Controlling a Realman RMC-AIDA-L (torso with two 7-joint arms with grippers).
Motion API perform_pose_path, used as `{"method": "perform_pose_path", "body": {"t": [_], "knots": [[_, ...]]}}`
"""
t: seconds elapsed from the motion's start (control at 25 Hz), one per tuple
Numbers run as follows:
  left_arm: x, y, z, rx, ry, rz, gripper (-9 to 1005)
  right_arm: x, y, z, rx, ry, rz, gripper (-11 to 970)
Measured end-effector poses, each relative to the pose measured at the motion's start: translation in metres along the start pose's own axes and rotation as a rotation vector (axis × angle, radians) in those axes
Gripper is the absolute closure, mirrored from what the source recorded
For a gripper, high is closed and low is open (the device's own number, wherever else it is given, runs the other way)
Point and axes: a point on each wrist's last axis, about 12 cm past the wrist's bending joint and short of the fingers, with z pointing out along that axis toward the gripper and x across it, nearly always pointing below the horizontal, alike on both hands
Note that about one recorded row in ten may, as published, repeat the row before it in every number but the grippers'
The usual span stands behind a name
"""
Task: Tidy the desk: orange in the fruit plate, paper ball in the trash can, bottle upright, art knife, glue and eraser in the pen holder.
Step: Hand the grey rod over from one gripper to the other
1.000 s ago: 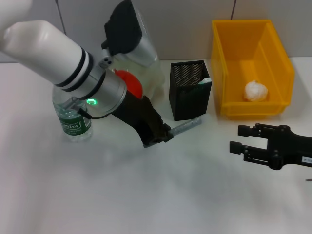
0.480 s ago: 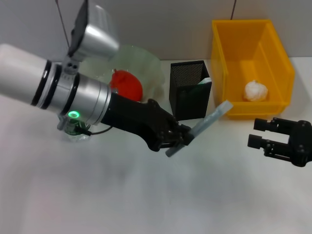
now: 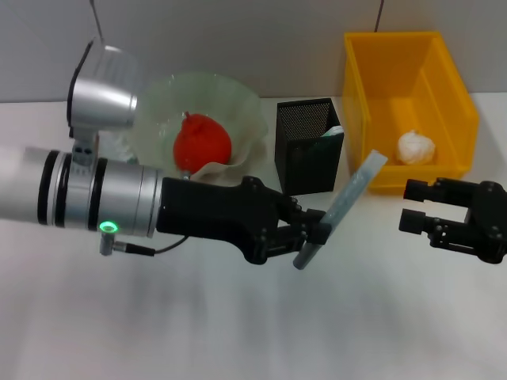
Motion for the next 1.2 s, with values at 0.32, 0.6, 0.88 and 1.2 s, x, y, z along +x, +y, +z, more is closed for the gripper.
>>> {"method": "perform_pose_path", "body": {"t": [0.32, 0.6, 0.88, 1.2], "knots": [[0.017, -0.003, 0.002, 0.002, -0.086, 0.005, 867, -0.02, -0.002, 0.016, -0.085, -0.037, -0.01, 427], [0.028, -0.007, -0.001, -0.023, -0.167, 0.018, 866, -0.028, -0.003, 0.03, -0.136, -0.051, -0.007, 442], [0.038, -0.012, -0.001, -0.035, -0.244, 0.037, 865, -0.029, -0.005, 0.045, -0.156, -0.062, 0.018, 457], [0.048, -0.016, 0.0, -0.052, -0.3, 0.047, 867, -0.031, -0.005, 0.063, -0.181, -0.057, 0.031, 474]]}}
